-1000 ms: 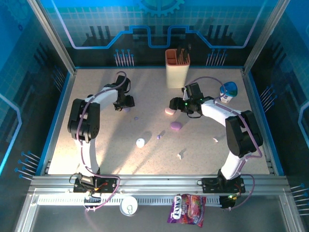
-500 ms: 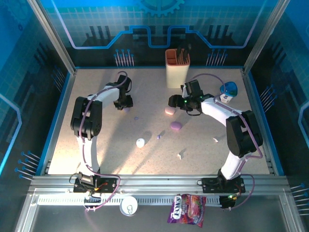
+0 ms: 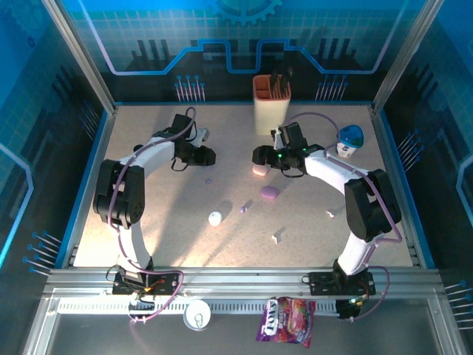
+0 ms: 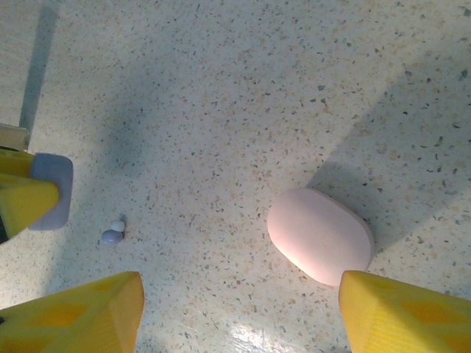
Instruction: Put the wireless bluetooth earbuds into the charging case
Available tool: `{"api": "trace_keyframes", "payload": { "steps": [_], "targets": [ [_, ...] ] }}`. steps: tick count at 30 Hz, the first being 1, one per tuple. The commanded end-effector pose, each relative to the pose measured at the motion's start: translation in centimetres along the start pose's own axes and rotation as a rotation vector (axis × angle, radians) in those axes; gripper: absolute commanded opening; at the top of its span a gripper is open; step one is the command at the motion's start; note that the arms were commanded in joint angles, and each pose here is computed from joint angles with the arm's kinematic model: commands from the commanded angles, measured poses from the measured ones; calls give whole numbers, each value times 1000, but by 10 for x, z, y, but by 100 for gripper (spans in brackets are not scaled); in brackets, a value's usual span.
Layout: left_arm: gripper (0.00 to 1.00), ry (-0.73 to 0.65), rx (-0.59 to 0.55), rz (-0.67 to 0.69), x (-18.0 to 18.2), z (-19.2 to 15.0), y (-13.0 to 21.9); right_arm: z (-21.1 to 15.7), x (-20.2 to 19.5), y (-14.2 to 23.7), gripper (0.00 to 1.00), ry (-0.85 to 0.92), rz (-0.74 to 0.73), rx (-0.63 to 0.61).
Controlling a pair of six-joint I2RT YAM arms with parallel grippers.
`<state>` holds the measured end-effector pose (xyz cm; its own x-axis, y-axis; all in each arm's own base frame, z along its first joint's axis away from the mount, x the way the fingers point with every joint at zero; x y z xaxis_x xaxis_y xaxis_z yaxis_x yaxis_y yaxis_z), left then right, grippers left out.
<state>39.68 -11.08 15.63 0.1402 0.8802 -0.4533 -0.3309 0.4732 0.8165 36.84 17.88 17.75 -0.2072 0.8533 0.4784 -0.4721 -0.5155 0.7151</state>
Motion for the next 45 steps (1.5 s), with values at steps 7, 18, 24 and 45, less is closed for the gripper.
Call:
{"api": "trace_keyframes", "payload": {
  "steps": [7,18,24,45],
  "targets": [
    [35,-297,-34,-351,-40,-26,26,-1,14,4,70,-3,112,0],
    [40,-630,-108,-552,-73,-48,28,-2,42,20,69,-81,330,96],
    [37,-815,-118,-596,-92,-56,23,-9,58,26,68,-108,467,149],
    [38,-910,-233,-574,-111,-48,31,-41,65,16,49,-119,509,301]
  ]
}}
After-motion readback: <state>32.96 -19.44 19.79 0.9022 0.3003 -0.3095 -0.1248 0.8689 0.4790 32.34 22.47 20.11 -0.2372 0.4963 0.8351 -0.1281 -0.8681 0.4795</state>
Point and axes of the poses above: each hand's point on the last joint's axis, 136 mm out from that joint toward the fingers, its own y axis back along the fingers, its own x axis along the line the jaws close on, z = x × y, the point moved 9 cm from there along y, back along the fingers, and after that the axes turned 5 degrees about y, right-handed, at the moved point
